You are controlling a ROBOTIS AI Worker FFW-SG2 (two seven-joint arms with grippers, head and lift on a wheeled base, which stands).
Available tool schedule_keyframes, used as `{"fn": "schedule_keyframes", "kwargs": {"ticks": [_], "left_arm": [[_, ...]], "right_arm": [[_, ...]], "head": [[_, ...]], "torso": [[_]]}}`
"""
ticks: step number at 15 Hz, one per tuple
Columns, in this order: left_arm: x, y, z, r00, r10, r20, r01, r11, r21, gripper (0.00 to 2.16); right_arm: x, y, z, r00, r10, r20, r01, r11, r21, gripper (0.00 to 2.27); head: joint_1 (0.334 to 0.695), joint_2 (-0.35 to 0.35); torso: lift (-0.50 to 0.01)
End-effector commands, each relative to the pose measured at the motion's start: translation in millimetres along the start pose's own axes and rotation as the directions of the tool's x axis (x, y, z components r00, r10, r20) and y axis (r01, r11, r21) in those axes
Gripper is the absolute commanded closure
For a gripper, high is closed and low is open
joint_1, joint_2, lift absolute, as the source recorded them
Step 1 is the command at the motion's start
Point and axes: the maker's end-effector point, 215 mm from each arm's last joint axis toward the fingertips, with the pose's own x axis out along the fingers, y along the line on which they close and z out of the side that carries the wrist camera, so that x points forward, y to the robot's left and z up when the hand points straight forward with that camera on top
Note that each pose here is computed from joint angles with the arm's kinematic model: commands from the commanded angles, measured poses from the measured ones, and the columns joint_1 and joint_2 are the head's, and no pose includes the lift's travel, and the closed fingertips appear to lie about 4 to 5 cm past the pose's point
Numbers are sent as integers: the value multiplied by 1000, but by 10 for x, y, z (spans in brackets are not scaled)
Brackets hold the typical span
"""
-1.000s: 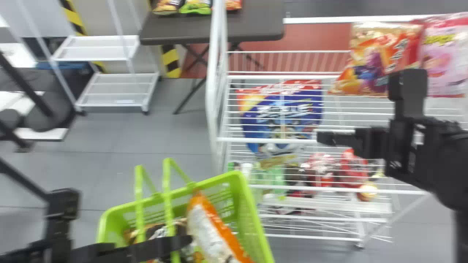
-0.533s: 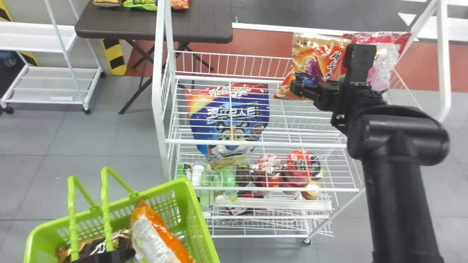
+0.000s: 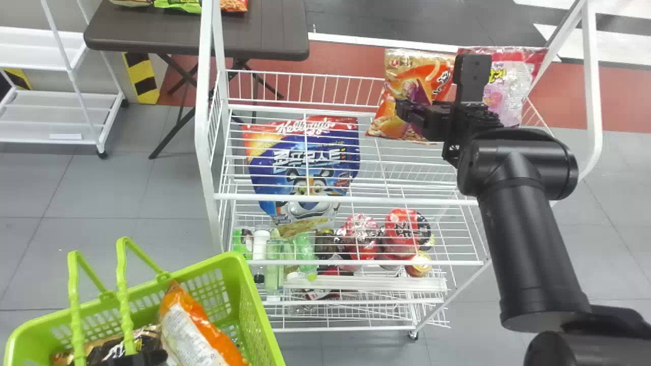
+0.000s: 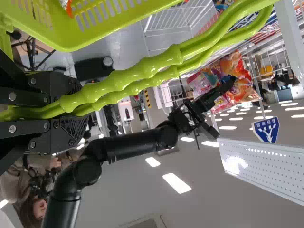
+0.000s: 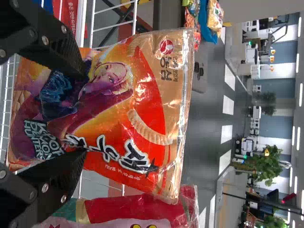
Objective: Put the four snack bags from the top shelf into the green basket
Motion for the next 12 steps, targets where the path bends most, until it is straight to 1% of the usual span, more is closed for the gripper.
{"fn": "schedule_keyframes", "kwargs": {"ticks": [1, 2, 5, 7, 9, 12], "left_arm": [[-1, -19, 22, 1000, -10, 2, 10, 1000, 3, 2148], [-6, -18, 25, 1000, -9, 4, 9, 1000, 3, 2148], [-21, -2, 50, 1000, -8, 10, 8, 1000, 1, 2148], [-29, 6, 62, 1000, -7, 12, 7, 1000, 1, 2148], [-36, 9, 84, 1000, -7, 16, 7, 1000, 3, 2148], [-31, 5, 124, 1000, -7, 16, 7, 1000, 10, 2148]], "right_arm": [[2, 25, -75, 1000, -7, -15, 7, 1000, 4, 2246], [-21, 11, -124, 1000, -12, -13, 12, 1000, 8, 2250], [-154, 34, -5, 999, -10, 39, 10, 1000, 7, 2250], [-311, 73, 41, 998, 1, 66, -2, 1000, 23, 2250], [-617, 224, 109, 994, 36, 99, -41, 998, 49, 2250], [-1330, 709, 114, 983, 138, 125, -147, 987, 71, 2250]], "head": [[695, -155], [695, -153], [695, -151], [695, -147], [695, -145], [695, -127]], "torso": [[0], [0], [0], [0], [0], [0]]}}
